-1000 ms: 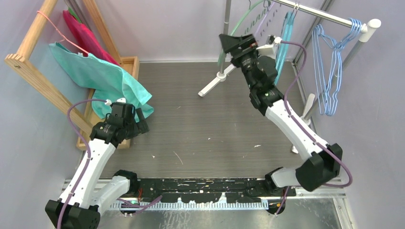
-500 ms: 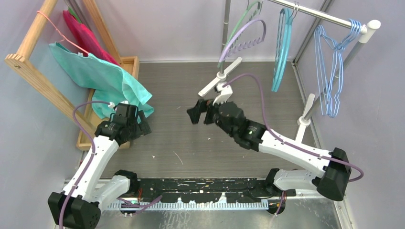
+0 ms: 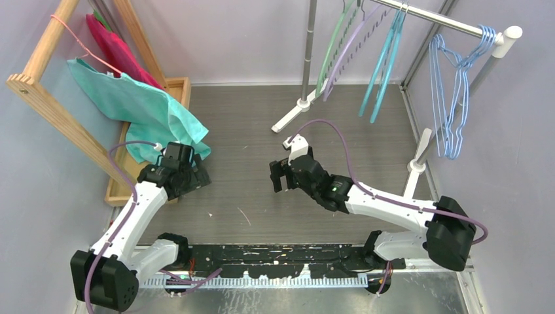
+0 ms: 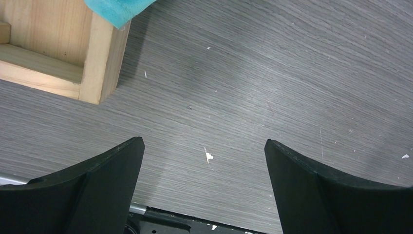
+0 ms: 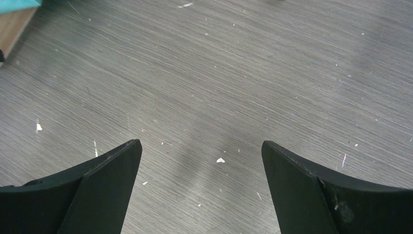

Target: Organize the hangers

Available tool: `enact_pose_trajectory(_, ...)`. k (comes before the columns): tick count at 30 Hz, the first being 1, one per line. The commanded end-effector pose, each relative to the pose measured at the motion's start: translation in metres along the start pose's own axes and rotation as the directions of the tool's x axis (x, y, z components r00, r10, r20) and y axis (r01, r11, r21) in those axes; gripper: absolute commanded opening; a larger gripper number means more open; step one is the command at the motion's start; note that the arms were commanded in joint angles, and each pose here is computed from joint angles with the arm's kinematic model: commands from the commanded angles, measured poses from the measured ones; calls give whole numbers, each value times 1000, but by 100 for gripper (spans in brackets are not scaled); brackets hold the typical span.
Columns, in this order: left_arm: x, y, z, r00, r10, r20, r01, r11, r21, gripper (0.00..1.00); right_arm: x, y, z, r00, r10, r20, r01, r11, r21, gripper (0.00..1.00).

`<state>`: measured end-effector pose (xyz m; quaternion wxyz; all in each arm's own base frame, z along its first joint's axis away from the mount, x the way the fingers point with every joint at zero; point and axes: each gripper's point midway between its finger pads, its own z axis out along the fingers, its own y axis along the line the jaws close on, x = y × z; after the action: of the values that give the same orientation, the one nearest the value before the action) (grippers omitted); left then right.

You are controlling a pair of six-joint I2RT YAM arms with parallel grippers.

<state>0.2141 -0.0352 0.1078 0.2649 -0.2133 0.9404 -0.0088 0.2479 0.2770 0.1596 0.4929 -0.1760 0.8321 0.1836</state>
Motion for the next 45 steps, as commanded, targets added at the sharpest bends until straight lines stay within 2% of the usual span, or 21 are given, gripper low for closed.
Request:
enact_pose_trajectory(1,-9,-8,1,999,-4,35,4,1000,26,98,-5,3,8,999,-26,21,26,1000,7,100)
enact_pose_trajectory(18,-5,-2,4,999,12,33,-13,1000,4,98,18,-7,13,1000,-20,-17,20,999,43,100)
enact_pose_trajectory(45,-12,-7,8,997,37,67,-39,999,28,98,36,-13,16,999,-1,-51,2,1000,24,100)
